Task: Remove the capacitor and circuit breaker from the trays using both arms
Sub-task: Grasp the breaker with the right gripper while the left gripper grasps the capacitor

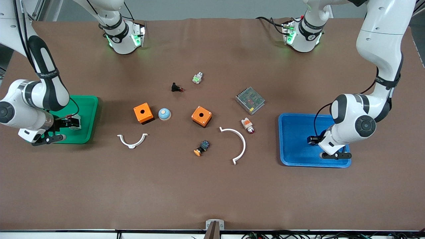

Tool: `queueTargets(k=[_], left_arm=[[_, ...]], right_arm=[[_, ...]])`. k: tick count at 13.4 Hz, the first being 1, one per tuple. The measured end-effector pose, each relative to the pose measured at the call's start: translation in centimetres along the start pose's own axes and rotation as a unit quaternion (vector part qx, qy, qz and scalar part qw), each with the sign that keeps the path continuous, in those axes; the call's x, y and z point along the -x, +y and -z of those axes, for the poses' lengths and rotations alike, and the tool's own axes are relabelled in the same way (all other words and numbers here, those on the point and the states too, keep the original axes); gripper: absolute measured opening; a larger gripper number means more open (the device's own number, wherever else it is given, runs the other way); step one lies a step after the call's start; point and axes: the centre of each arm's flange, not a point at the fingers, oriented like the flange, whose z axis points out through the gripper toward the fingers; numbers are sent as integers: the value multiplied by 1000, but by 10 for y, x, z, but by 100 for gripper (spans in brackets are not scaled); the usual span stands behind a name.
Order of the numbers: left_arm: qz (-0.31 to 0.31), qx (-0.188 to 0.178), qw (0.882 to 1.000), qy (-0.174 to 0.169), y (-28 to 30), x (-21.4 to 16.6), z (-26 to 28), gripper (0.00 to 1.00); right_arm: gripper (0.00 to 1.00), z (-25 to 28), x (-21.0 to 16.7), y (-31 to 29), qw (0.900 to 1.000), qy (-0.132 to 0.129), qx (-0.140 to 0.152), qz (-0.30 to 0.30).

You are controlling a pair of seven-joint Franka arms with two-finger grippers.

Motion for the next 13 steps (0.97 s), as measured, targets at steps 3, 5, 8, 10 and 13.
queueTargets(k=[3, 5, 8, 10, 13], left_arm=[[-1, 0, 1000, 0, 1, 0, 0, 35], [-3, 2, 1000, 5, 5, -2, 4, 35], [-18, 9, 999, 26, 27, -9, 39, 34], [-20, 18, 999, 22, 67, -7, 77, 34], [8, 31, 999, 24, 155, 4, 122, 34]], right_arm=[[100, -23, 16, 9, 1000, -3, -6, 2], [96, -26, 19, 10, 1000, -6, -8, 2], [75, -31, 22, 6, 1000, -11, -12, 4], [51, -31, 23, 7, 1000, -11, -12, 3], [40, -32, 28, 14, 1000, -11, -13, -4]])
